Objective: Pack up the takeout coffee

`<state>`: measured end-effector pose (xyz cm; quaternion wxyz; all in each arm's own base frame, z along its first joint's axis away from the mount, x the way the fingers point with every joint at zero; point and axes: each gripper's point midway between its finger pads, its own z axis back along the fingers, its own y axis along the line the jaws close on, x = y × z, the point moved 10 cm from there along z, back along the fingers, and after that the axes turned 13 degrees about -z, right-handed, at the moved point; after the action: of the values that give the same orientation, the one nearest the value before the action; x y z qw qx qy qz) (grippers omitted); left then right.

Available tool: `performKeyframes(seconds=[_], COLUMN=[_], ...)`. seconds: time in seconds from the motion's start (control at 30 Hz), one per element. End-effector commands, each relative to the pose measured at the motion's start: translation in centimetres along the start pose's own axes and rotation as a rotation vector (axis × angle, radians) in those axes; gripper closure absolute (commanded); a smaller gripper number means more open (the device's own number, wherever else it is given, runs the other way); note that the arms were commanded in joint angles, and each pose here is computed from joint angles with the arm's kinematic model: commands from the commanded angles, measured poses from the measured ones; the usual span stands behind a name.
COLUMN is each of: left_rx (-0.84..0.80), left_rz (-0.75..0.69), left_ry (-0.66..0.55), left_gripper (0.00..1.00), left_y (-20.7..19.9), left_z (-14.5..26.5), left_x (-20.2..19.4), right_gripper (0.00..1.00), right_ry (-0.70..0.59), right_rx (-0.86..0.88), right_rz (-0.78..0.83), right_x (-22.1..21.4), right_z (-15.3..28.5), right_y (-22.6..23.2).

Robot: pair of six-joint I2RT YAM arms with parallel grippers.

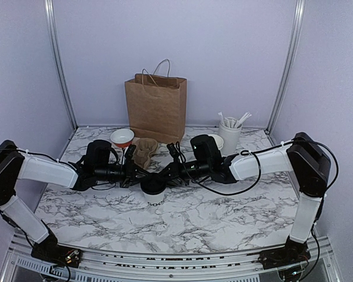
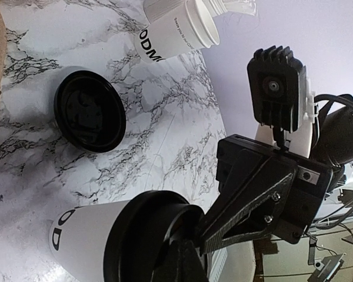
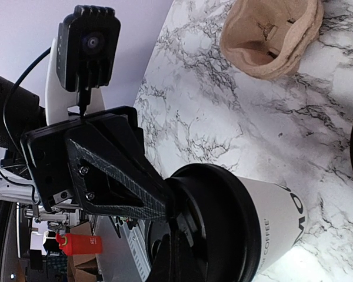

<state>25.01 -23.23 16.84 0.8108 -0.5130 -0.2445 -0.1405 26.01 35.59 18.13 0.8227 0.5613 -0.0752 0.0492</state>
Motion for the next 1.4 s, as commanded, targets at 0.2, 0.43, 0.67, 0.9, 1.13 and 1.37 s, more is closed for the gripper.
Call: performKeyframes(seconds=[0.2,0.43,0.67,0.9,1.13,1.37], left_rx=[0.053,-0.062,-0.067,0.044,0.02,0.022], left_rz=[0.003,-0.089,-0.094,0.022,-0.05,-0.103], left_ry=[0.02,-0.015,0.049,0.155,0.084,0.038], left_gripper=[1.0,1.0,1.0,1.0,1.0,1.0], left_y=[-0.6,-4.5,-3.7,-0.1,-2.9,-4.8], left_z=[1.1,2.5,1.7,-0.1,1.2,2.2], left_x=[-0.1,1.5,-0.6,-4.6,-2.2,-0.5], right_gripper=[1.0,1.0,1.0,1.0,1.0,1.0], right_ry=[0.011,0.011,0.014,0.018,0.017,0.008], right_rx=[-0.021,-0.023,-0.026,-0.031,-0.029,-0.009], right_rz=[0.003,0.004,-0.005,-0.01,-0.007,0.011], right_x=[0.0,0.0,-0.1,-0.3,-0.3,0.2], right_z=[-0.4,-0.5,-0.6,-0.6,-0.5,-0.4], right_y=[-0.6,-0.7,-1.1,-1.4,-1.3,-0.2])
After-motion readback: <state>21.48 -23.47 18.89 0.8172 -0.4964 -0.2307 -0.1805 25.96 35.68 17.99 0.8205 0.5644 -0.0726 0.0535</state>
